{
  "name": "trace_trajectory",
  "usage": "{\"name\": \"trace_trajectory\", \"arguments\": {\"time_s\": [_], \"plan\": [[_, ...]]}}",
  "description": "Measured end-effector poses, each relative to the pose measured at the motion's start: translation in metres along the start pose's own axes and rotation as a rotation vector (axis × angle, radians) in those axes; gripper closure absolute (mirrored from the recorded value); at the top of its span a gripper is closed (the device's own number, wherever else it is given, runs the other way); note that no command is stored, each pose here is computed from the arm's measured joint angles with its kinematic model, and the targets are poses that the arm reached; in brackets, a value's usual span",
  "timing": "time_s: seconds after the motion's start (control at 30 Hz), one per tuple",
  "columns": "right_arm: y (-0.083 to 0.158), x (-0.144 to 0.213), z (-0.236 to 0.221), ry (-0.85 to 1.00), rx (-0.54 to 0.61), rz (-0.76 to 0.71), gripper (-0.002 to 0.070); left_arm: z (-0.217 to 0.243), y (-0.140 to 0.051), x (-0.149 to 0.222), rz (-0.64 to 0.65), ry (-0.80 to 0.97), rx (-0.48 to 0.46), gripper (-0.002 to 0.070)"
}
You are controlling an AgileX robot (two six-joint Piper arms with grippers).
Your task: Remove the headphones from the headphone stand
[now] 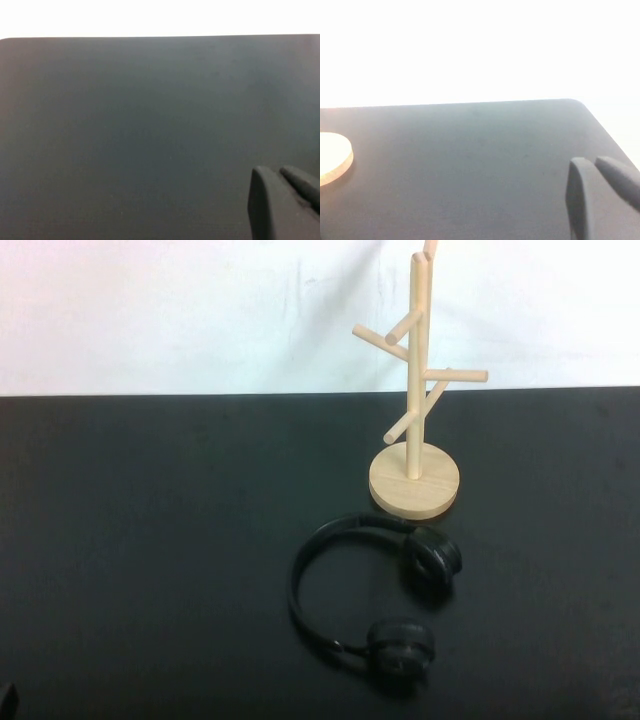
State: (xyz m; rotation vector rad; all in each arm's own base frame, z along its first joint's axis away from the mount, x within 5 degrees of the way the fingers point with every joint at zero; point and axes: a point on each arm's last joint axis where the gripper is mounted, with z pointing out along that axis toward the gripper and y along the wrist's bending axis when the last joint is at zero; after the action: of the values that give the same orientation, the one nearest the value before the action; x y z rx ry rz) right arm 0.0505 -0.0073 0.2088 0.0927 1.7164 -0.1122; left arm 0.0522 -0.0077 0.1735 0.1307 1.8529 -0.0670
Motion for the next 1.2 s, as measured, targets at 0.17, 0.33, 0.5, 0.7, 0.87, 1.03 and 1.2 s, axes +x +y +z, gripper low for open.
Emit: {"name": "trace_trajectory", "arguments": {"time_s": [0.17, 0.33, 0.5, 0.7, 0.87, 1.03, 1.2], "plan": [[0.0, 0.0, 0.0, -0.002, -0.001, 0.002, 0.0685, 0.0, 0.0, 0.0, 0.0, 0.0, 0.0, 0.0678], [0.001, 0.017, 0.007, -0.016, -0.006, 0.001, 0.0685, 0.0, 0.0, 0.0, 0.0, 0.0, 0.0, 0.0678], [0.001, 0.025, 0.008, 0.029, -0.003, 0.0, 0.0685, 0.0, 0.0, 0.0, 0.0, 0.0, 0.0, 0.0678], [0.0, 0.037, 0.007, 0.151, 0.002, -0.002, 0.0685, 0.0, 0.0, 0.0, 0.0, 0.0, 0.0, 0.0678], [0.0, 0.037, 0.007, 0.157, 0.002, -0.002, 0.0685, 0.0, 0.0, 0.0, 0.0, 0.0, 0.0, 0.0678], [0.0, 0.037, 0.007, 0.159, 0.002, -0.002, 0.0685, 0.0, 0.0, 0.0, 0.0, 0.0, 0.0, 0.0678], [0.0, 0.037, 0.007, 0.159, 0.002, -0.002, 0.0685, 0.0, 0.0, 0.0, 0.0, 0.0, 0.0, 0.0678]]}}
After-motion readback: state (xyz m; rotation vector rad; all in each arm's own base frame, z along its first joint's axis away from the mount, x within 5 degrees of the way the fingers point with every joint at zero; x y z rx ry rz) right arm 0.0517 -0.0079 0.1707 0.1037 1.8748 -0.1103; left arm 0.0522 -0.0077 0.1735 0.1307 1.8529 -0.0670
